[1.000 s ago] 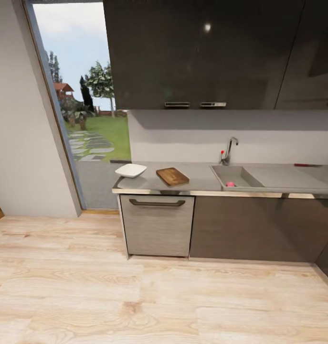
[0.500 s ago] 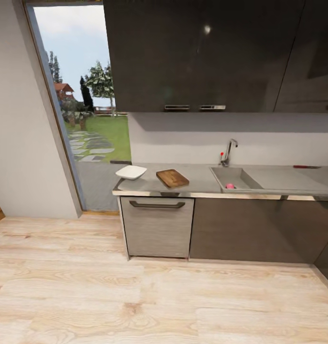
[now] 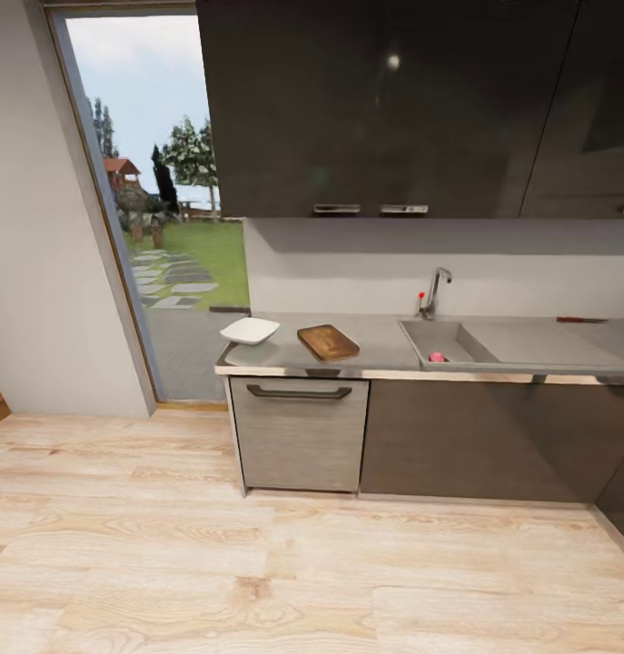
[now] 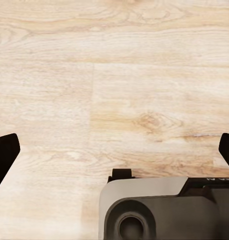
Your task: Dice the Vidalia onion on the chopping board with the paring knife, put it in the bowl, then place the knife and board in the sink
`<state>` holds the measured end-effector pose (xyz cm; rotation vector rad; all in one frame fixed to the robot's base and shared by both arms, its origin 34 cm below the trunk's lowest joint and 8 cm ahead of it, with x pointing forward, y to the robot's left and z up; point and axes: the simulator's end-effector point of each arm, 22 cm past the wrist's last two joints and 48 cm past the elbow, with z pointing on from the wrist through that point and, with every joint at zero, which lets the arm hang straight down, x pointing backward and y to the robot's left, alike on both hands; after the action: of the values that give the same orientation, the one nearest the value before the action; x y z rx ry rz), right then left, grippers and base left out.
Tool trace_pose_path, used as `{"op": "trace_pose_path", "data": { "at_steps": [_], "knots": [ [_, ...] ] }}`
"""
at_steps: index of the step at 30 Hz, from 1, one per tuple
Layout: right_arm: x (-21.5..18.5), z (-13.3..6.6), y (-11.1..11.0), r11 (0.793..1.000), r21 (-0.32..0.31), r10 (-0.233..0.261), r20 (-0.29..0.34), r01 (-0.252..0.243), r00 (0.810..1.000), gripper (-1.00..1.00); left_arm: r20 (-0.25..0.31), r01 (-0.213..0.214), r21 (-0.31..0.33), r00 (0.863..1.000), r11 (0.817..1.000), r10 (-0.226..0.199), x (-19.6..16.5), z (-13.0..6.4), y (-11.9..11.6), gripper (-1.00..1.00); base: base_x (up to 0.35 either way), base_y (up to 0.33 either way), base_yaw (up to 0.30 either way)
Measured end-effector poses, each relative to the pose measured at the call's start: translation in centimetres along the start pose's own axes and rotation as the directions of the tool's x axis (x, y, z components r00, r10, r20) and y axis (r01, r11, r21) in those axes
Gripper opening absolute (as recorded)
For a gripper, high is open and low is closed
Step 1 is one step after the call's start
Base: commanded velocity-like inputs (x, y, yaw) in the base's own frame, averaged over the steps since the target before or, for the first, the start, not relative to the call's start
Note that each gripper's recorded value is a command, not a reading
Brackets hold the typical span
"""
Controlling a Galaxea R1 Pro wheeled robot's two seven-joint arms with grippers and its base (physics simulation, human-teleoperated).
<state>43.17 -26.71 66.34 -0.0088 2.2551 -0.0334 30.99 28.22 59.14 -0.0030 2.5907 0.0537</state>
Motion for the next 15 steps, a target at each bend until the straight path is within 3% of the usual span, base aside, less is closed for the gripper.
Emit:
{"op": "trace_pose_path", "data": {
  "at_steps": [15],
  "knots": [
    [-1.0,-1.3,0.0,1.0,-0.001,0.0,-0.001,0.0,1.0,1.0,0.0,0.0,0.0,1.0,1.0,0.0,-0.6,-1.6,0.1,1.0,0.0,0.0,0.0]
  ]
}}
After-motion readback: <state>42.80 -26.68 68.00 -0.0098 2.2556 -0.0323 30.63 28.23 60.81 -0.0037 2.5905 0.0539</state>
